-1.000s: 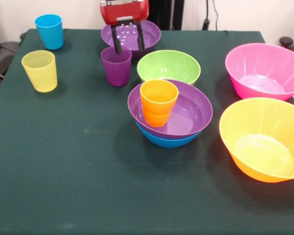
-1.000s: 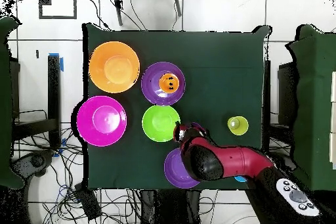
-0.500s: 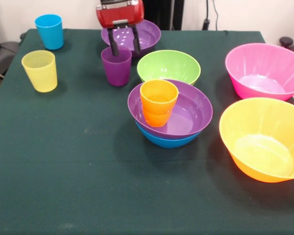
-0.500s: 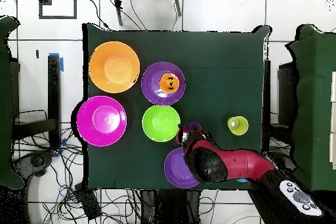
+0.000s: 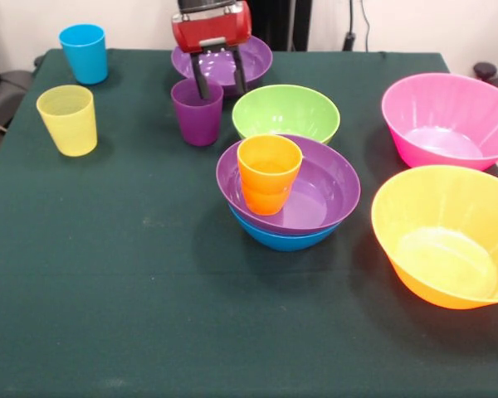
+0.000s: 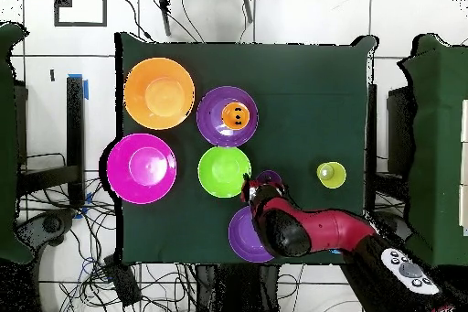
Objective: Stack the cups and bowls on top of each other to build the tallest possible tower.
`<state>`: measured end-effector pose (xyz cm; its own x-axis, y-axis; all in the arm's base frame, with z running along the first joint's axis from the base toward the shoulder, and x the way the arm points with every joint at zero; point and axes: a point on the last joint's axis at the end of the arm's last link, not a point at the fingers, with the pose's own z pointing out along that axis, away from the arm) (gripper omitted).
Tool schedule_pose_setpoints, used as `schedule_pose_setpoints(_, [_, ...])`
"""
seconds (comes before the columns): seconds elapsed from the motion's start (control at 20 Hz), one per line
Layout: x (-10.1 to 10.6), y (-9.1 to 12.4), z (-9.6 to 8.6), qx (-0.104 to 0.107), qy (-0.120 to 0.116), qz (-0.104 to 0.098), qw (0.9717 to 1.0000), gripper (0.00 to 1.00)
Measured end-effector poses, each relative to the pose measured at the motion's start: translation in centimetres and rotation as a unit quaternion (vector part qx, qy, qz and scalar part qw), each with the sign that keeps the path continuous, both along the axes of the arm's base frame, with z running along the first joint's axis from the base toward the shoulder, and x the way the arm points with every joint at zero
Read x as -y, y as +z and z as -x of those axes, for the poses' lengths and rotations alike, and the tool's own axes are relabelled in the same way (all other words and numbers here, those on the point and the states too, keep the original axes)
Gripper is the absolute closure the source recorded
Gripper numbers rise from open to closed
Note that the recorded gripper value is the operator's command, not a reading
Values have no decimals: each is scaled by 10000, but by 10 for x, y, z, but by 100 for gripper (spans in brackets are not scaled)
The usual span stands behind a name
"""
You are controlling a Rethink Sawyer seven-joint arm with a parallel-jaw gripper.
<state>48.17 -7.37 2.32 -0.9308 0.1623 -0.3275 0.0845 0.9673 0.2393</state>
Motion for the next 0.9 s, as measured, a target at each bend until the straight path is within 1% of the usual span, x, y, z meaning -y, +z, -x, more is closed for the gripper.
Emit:
schedule_pose_setpoints(0.65, [-19, -11, 9, -58, 115, -8, 9999, 0])
schedule_pose_setpoints(0.9, [-24, -17, 12, -8, 91, -91, 9999, 0])
